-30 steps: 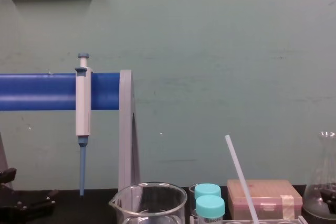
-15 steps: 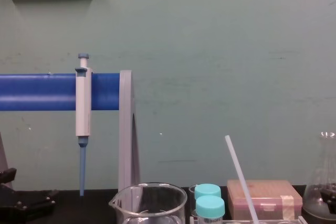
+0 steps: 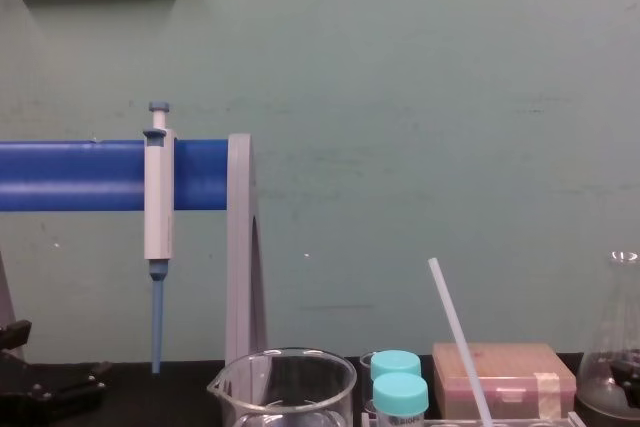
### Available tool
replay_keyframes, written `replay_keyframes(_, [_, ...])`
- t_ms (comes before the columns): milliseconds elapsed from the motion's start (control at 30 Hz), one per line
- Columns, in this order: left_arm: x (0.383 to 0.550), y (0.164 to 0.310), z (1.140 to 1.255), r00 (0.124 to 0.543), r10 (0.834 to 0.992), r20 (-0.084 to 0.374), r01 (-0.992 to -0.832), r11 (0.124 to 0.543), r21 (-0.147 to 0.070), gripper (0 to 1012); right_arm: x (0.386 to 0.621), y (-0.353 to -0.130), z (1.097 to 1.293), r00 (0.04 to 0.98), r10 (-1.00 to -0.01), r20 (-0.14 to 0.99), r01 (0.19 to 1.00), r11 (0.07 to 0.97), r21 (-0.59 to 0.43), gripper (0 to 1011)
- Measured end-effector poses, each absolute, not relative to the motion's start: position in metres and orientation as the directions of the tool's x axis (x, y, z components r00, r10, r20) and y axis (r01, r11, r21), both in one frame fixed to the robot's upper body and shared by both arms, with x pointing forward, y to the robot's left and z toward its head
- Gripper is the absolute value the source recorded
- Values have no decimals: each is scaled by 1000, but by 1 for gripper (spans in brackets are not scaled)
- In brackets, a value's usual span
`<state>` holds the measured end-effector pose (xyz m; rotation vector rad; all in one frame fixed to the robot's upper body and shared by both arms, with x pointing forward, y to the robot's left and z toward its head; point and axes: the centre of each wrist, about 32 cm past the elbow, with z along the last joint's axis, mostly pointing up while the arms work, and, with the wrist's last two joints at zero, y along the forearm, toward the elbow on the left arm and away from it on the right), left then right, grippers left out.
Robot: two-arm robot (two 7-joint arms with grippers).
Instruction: Pick up the stirring rod with one hand, then place it down.
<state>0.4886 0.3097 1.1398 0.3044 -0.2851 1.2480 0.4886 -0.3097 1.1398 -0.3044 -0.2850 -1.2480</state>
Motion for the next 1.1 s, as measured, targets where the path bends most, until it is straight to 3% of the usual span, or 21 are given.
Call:
replay_keyframes(700, [489, 310, 1140, 292, 880, 374, -955, 287, 70, 1000, 489, -311, 1141, 291, -884, 366, 956, 285, -71, 1003])
replay_keyframes(900, [489, 310, 1140, 292, 880, 374, -955, 287, 70, 1000, 495, -309, 1156, 340, -911, 232, 940, 333, -70, 1003])
replay_keyframes(1100, [489, 310, 1140, 292, 880, 374, -955, 287, 70, 1000, 507, -301, 1185, 466, -881, 84, 885, 464, -45, 1003])
